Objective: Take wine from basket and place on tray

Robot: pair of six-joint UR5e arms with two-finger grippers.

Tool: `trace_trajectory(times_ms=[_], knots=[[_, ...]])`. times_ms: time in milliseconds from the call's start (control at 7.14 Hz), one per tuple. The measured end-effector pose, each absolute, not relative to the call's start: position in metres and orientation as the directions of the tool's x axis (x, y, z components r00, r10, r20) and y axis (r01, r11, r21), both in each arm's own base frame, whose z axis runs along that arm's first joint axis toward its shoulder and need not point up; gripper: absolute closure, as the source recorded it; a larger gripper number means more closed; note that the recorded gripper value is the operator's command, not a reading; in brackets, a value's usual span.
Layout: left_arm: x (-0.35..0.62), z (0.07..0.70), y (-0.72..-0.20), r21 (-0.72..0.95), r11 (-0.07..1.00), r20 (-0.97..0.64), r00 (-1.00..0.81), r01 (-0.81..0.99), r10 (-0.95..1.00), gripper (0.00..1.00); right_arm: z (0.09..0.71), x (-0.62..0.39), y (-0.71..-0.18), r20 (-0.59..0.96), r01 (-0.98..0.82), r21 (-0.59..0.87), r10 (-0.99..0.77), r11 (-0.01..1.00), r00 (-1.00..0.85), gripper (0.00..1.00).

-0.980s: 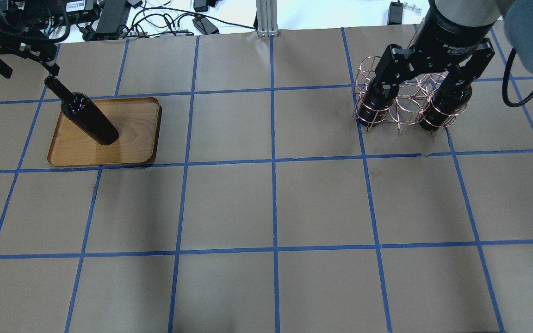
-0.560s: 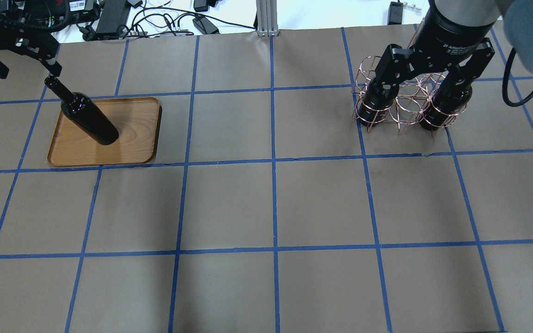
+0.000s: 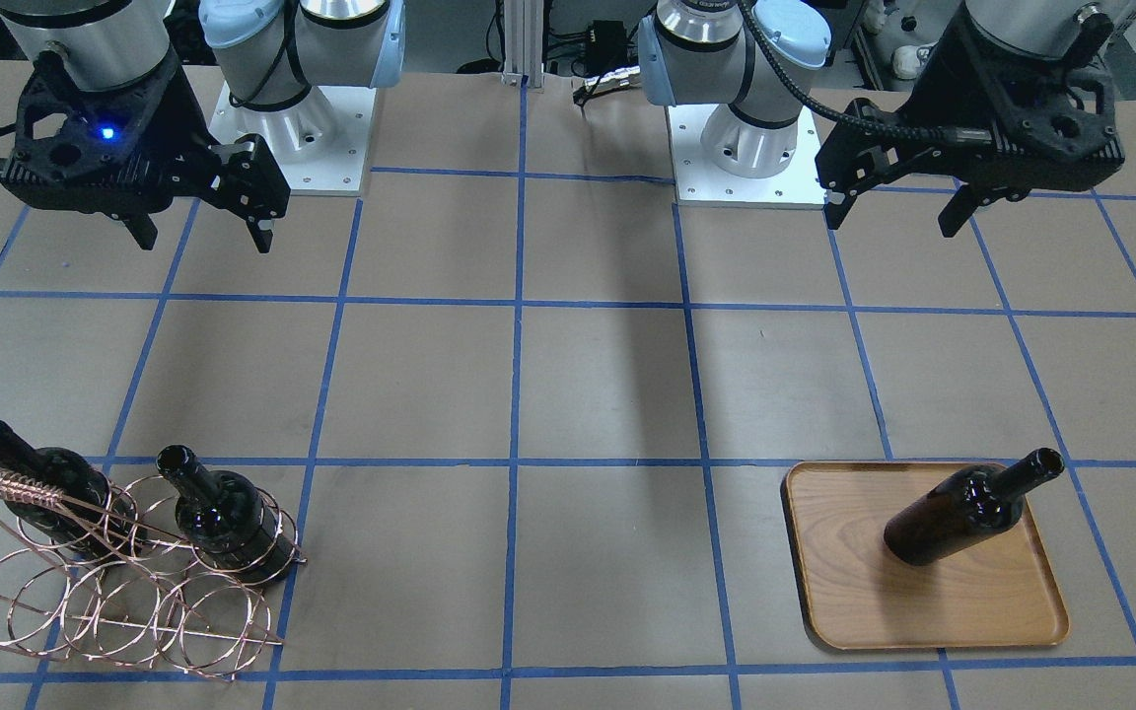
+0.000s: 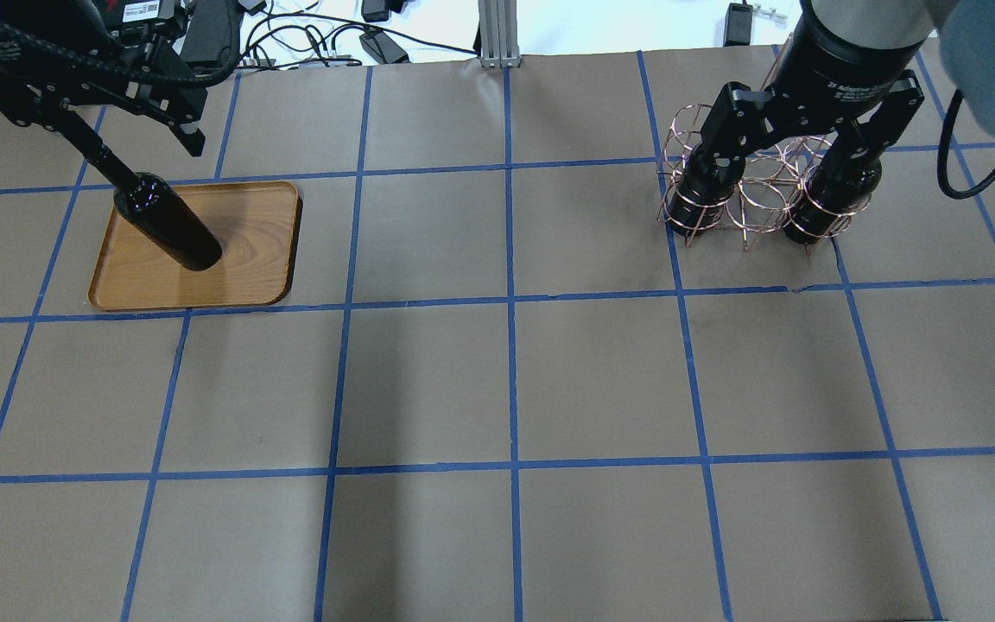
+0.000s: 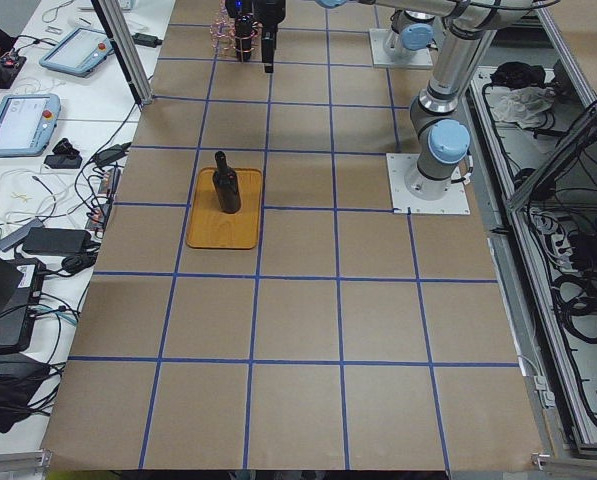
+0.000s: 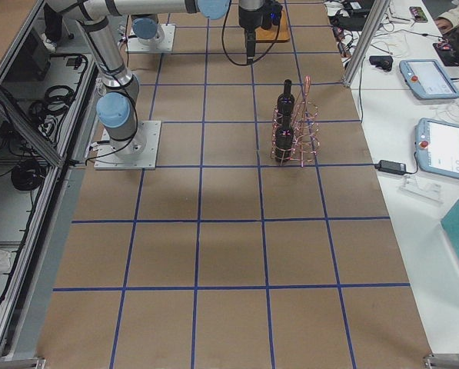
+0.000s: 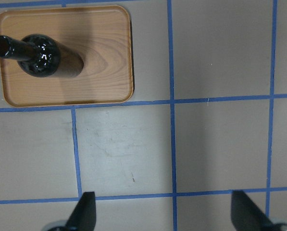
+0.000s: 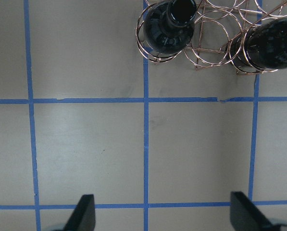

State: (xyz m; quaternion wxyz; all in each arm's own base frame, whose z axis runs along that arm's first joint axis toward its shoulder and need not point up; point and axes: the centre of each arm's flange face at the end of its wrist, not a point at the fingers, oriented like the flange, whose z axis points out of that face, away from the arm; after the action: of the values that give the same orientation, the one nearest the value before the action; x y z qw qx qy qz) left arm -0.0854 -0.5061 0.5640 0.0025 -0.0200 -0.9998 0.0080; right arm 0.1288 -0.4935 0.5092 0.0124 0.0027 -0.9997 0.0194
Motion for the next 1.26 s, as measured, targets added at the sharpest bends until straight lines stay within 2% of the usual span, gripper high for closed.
trace_trajectory(times_ms=[560, 1260], knots=[[-0.101, 0.539, -0.489, 0.035, 0.999, 0.008, -1.0, -0.004, -0.004, 0.0, 0.509, 0.129, -0.493, 0.026, -0.007, -0.039, -0.006, 0.999, -1.0, 0.0], [-0.112, 0.526, -0.484, 0.013, 1.0, 0.0, -1.0, 0.003, 0.003, 0.0, 0.509, 0.129, -0.494, 0.026, -0.007, -0.038, -0.006, 0.999, -1.0, 0.0]])
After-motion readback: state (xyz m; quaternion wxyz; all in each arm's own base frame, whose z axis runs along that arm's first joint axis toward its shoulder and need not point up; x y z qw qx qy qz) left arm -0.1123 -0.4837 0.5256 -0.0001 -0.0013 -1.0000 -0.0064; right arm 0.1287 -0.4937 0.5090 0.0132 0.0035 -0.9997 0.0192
